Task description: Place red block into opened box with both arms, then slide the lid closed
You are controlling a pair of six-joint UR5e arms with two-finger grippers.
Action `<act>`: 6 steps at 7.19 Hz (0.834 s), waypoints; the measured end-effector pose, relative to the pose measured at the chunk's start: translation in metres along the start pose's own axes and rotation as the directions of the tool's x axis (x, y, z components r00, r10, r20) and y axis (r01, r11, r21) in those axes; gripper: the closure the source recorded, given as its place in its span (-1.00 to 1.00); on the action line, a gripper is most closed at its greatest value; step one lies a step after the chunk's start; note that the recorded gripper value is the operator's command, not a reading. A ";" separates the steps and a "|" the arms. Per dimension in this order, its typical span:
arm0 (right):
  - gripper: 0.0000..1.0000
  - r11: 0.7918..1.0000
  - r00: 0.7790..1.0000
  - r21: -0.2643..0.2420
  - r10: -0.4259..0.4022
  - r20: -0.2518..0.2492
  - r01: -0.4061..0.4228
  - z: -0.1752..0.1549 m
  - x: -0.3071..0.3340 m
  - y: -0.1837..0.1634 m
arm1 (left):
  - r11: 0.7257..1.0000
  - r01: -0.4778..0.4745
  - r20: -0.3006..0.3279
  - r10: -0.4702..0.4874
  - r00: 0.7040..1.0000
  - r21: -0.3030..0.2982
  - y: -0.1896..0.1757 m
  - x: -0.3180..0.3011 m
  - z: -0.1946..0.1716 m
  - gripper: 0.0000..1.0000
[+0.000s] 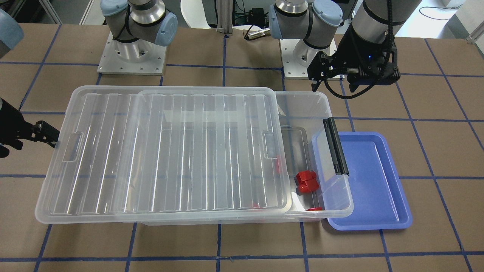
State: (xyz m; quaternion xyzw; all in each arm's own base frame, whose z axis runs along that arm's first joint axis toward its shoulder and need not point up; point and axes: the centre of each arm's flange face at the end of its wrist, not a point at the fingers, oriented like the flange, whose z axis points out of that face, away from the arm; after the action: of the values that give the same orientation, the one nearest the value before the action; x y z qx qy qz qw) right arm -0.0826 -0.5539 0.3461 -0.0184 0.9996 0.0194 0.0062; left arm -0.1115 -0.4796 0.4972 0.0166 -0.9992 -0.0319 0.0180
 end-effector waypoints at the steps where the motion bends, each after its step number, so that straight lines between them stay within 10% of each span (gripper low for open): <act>1: -0.98 1.000 1.000 0.002 -0.004 -0.003 0.004 0.000 -0.020 -0.004 | 1.000 -0.001 0.001 0.001 1.000 -0.002 -0.002 -0.001 0.001 -1.00; 6: -0.98 1.000 1.000 0.022 -0.005 -0.015 0.005 0.001 -0.114 -0.013 | 1.000 -0.002 -0.003 0.002 1.000 -0.011 -0.001 0.000 0.006 -1.00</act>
State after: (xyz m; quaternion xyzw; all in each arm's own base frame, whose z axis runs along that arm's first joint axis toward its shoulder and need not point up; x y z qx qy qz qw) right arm 0.0319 -0.5631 0.3465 -0.0211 0.9997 0.0084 -0.0012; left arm -0.1112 -0.4802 0.4912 0.0157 -0.9990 -0.0375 0.0198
